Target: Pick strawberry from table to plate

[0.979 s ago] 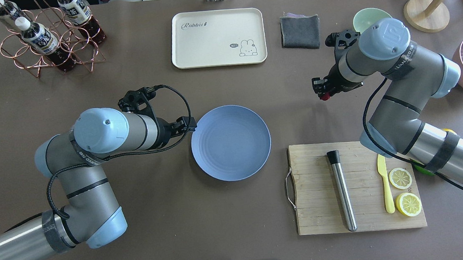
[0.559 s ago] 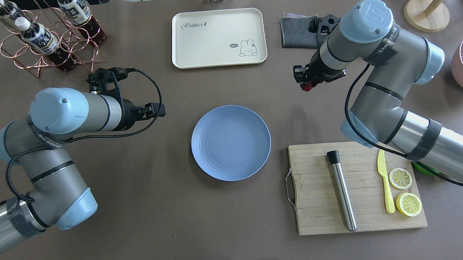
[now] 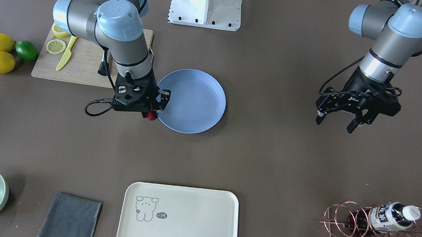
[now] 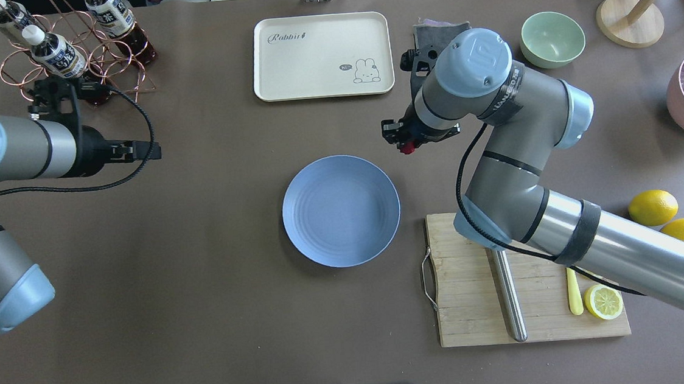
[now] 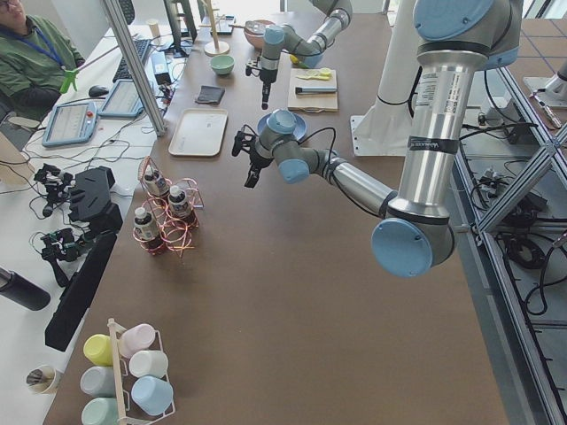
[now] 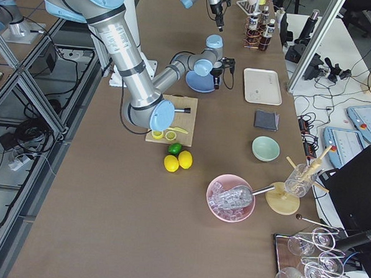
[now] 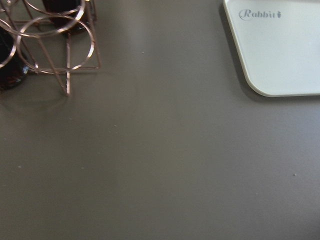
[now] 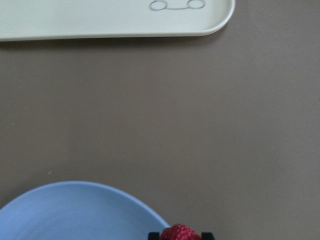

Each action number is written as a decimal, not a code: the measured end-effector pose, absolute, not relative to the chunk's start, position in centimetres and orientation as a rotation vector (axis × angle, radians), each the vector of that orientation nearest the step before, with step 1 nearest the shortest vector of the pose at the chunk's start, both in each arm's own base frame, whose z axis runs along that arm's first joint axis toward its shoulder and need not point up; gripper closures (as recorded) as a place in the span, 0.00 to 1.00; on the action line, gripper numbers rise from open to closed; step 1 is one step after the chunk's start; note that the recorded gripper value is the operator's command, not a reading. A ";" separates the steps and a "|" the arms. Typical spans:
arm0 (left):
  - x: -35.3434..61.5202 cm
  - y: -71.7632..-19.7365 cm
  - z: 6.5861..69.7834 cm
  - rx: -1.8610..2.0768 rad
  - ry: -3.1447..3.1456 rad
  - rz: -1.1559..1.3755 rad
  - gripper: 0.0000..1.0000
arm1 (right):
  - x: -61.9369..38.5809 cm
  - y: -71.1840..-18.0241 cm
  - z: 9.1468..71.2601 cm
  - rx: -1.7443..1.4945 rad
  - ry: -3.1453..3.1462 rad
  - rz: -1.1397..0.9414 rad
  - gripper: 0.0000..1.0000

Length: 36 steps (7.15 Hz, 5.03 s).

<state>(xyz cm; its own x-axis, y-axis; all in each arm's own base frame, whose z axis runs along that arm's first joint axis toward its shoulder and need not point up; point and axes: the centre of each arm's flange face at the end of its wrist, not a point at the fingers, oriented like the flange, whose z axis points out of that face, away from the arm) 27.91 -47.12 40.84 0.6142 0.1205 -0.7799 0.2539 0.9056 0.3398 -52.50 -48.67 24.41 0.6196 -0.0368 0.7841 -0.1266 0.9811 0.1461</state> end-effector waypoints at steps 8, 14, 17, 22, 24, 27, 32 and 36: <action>16.7 -47.3 51.8 0.289 0.889 -0.064 0.02 | -60.6 -41.5 22.2 0.186 -0.912 -0.002 0.01; 14.5 -47.7 52.2 0.277 0.907 -0.047 0.02 | -53.7 -47.3 23.5 0.196 -0.918 0.017 0.00; 4.6 -48.9 55.0 0.296 0.783 0.117 0.02 | -36.6 -54.4 34.6 0.193 -0.869 -0.103 0.00; -4.6 -48.1 59.2 0.255 0.691 0.200 0.02 | -3.3 -59.1 58.6 0.168 -0.793 -0.107 0.00; -4.7 -48.1 59.9 0.244 0.692 0.196 0.02 | 4.3 -57.2 65.0 0.143 -0.791 -0.049 0.00; -4.7 -48.3 60.3 0.242 0.693 0.196 0.02 | 8.9 -53.8 65.6 0.134 -0.822 0.020 0.00; -4.8 -47.8 61.0 0.231 0.693 0.192 0.02 | 8.8 -49.2 57.9 0.068 -0.778 0.045 0.00; -4.8 -47.7 61.2 0.227 0.690 0.190 0.02 | 8.8 -48.9 58.3 0.060 -0.777 0.047 0.00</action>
